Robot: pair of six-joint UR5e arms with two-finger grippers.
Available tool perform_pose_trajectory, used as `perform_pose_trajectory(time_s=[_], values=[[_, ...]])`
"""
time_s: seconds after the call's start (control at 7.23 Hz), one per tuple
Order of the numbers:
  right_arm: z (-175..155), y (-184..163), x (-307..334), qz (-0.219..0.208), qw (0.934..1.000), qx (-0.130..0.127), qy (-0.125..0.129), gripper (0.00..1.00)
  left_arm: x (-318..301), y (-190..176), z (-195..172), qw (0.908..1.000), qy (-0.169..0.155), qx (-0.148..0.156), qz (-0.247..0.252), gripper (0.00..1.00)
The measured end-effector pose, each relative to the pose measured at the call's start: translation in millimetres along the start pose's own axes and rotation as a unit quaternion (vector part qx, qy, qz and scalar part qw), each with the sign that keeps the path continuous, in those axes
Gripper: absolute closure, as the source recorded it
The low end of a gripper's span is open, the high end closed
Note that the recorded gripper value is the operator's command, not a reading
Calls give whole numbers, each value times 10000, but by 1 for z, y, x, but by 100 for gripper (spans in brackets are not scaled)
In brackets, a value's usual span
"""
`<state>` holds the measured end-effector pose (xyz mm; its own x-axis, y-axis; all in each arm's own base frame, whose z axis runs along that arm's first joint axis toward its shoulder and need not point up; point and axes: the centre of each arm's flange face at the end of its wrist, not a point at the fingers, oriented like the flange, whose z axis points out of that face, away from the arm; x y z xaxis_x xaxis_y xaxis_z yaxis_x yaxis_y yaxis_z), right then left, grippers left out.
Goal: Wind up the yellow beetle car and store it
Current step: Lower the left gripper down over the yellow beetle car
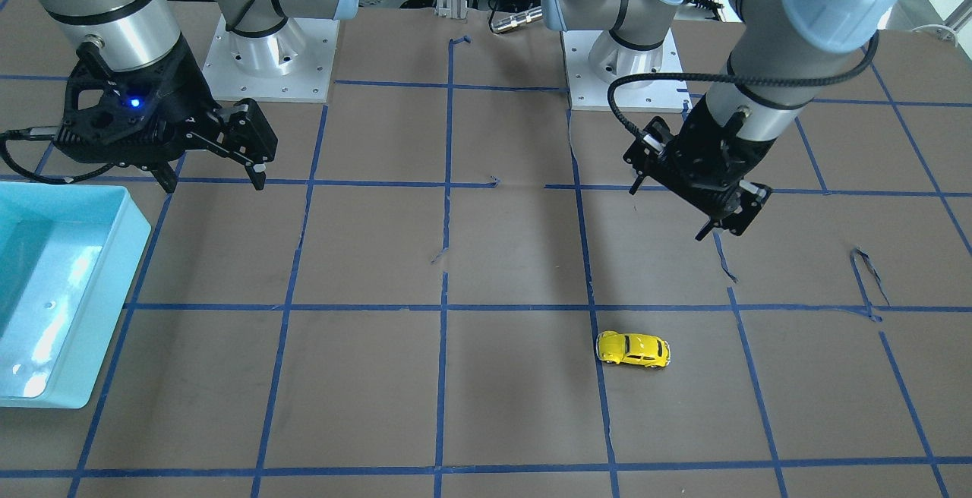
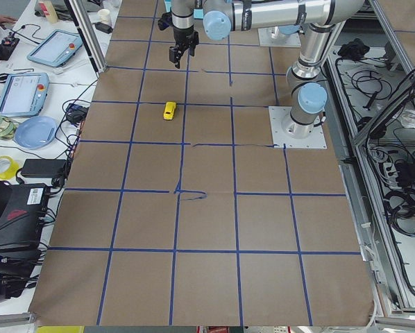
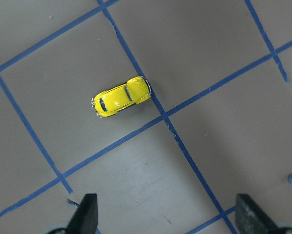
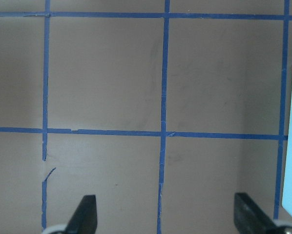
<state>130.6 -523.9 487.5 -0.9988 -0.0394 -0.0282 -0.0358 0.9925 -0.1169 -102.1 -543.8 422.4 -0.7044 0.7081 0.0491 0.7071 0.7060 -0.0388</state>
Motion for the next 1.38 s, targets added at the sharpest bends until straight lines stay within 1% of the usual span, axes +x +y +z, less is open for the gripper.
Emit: perform_pose_trajectory(time_s=[0.14,0.28,0.42,0.55,0.69,0.83,0.97,1.11,1.25,1.38], values=[[0,0,0,0,10000,0,-3,0,-9,-6,26,9962,101,-35,868,0],[0,0,0,0,10000,0,-7,0,-20,-11,48,9847,76,-78,1741,0],[0,0,0,0,10000,1,-11,0,-33,-15,67,9687,-104,-222,2470,0],[0,0,0,0,10000,1,-12,0,-45,-18,88,9549,-292,-398,2928,0],[0,0,0,1,10000,1,-13,0,-52,-20,113,9463,-374,-492,3175,6],[0,0,0,3,10000,0,-14,0,-57,-21,140,9420,-446,-506,3287,7],[0,0,0,2,10000,0,-14,0,-58,-24,163,9364,-455,-440,3451,6],[0,0,0,0,10000,0,-14,0,-59,-28,182,9276,-346,-306,3708,6],[0,0,0,0,10000,0,-14,0,-61,-33,195,9200,-301,-173,3904,6],[0,0,0,0,10000,1,-14,0,-66,-38,201,9143,-366,-99,4033,6]])
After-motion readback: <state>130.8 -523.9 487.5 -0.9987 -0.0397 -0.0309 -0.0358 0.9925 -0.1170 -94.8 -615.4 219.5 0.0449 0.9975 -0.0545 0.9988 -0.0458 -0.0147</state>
